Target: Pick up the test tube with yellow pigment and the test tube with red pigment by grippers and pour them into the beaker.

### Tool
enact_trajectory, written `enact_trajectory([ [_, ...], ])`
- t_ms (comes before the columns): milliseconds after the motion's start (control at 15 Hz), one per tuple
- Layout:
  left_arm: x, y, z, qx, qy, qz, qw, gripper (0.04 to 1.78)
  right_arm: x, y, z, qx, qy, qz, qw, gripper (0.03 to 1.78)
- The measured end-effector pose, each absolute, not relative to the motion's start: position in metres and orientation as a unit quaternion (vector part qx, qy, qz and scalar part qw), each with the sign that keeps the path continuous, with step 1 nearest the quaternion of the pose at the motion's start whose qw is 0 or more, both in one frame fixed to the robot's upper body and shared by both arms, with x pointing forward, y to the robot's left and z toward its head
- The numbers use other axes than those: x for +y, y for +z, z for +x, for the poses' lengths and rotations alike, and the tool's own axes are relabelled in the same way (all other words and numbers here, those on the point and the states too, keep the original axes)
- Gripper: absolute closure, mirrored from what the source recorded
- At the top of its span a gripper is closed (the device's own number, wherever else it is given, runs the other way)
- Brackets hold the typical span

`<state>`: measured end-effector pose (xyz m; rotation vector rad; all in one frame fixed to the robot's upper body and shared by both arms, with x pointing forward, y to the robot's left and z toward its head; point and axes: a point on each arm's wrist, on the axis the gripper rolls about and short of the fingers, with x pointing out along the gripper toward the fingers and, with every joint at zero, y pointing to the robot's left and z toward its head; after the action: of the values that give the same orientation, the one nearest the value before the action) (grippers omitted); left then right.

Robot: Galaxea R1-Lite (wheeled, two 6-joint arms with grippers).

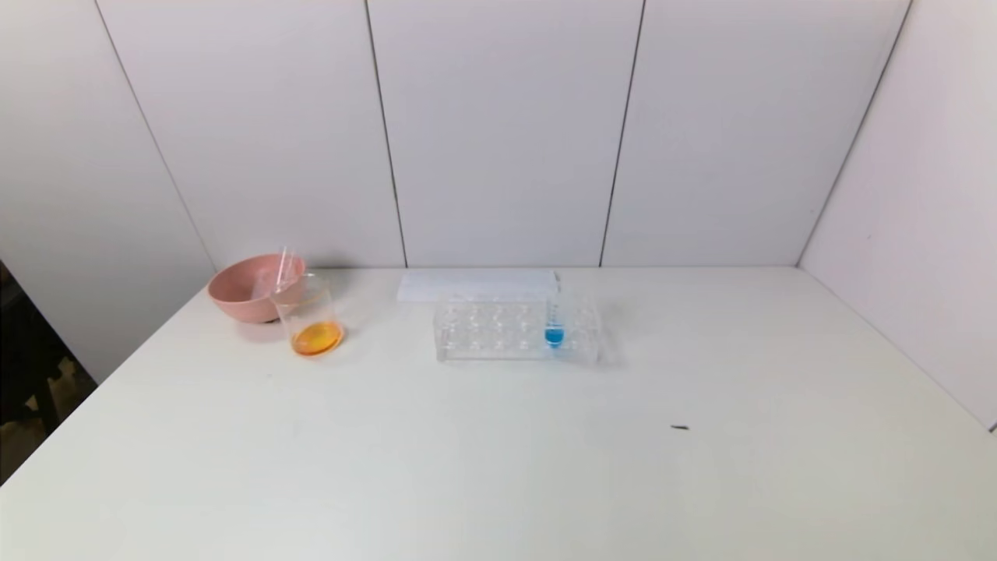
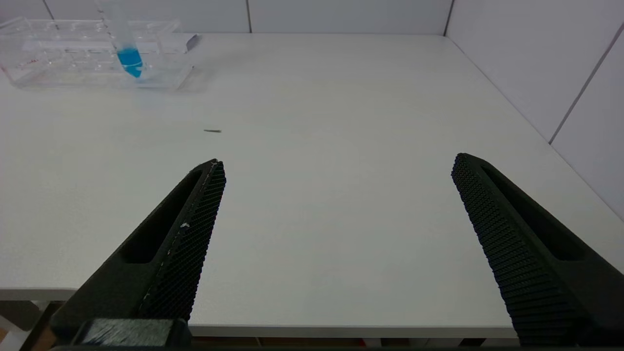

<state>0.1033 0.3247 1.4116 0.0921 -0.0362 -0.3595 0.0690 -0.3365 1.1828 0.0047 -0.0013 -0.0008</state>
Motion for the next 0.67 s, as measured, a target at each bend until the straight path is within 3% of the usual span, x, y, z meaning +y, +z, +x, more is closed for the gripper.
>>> enact_trajectory([
  [667,0.325,1.387,0.037,-0.079,-0.229,0.056,0.969,0.06,-0.337,1.183,0.069,0.000,0.000,0.002,1.000,0.11],
])
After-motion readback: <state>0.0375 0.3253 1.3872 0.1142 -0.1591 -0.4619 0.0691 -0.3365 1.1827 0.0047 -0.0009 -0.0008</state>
